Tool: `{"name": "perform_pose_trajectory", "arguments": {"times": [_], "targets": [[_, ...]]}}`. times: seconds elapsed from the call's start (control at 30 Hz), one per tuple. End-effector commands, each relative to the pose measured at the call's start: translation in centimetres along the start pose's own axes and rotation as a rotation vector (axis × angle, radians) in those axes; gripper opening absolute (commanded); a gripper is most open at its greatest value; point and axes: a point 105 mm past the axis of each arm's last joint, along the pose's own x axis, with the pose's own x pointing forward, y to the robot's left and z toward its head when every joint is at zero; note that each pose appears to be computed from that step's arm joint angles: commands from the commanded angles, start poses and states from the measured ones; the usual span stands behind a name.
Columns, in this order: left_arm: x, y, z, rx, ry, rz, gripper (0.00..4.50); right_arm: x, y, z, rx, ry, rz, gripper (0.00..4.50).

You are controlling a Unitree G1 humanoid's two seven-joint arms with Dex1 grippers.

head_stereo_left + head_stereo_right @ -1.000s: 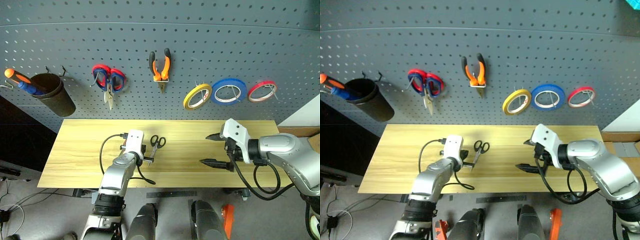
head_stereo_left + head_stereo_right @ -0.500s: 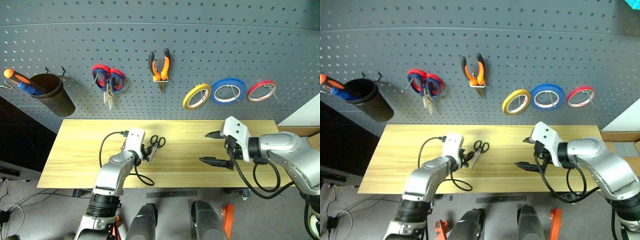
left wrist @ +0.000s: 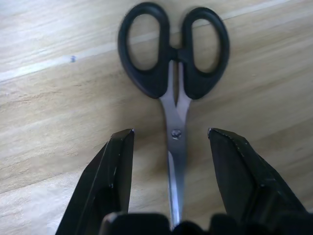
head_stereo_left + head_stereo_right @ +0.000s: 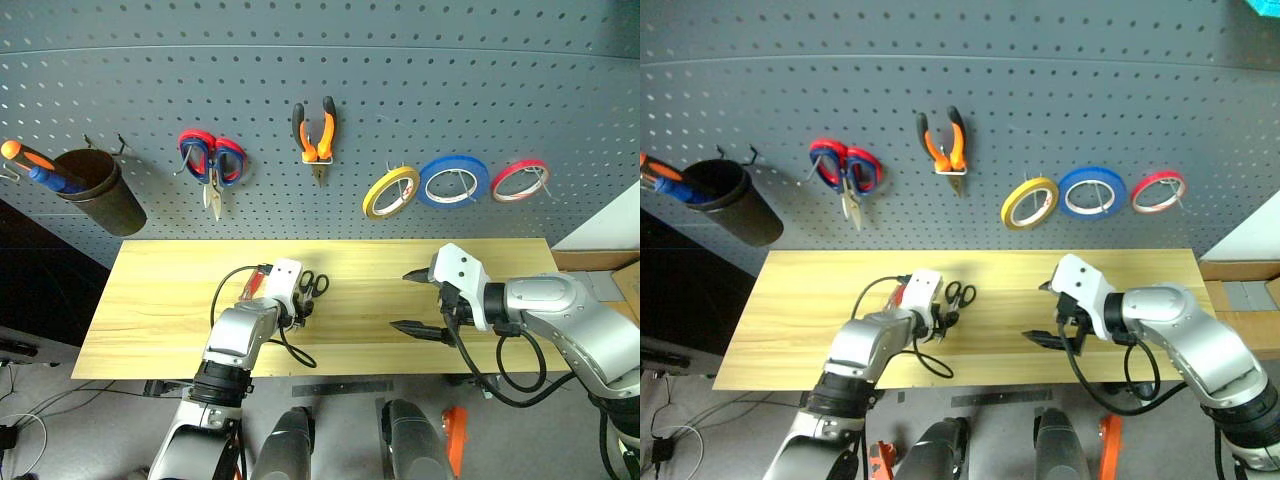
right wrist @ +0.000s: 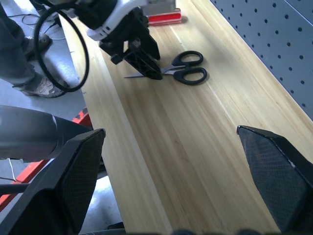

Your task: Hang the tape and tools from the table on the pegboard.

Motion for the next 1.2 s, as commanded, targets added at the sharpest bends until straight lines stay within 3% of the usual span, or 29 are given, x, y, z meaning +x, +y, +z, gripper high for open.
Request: {"name": "perform_pose_trajectory", "arguments": {"times": [0.03, 0.27, 0.53, 0.63, 0.77, 1.2], "targets": [[0.0, 0.5, 0.0, -0.020, 0.010, 0.005, 2.56, -0.3, 0.4, 0.6, -0.016, -0.023, 0.001, 4.50], [0.5, -0.3, -0.6, 0.008, 0.049, -0.033, 2.56, -0.2, 0.5, 0.7, -0.012, -0.026, 0.011, 4.50], [0.7, -1.0, 1.4, 0.010, -0.032, -0.060, 2.56, -0.2, 0.7, 0.6, -0.004, -0.021, 0.021, 4.50], [0.6, -1.4, 2.4, -0.027, -0.083, -0.079, 3.13, -0.2, 0.7, 0.5, -0.002, -0.020, 0.023, 4.50], [0.9, -1.4, 1.4, 0.001, -0.015, -0.052, 4.45, -0.2, 0.7, 0.5, -0.001, -0.020, 0.022, 4.50], [1.7, -1.7, -0.6, -0.015, 0.136, -0.053, 4.45, 0.1, 0.7, 0.7, 0.000, -0.029, 0.022, 4.50]]}}
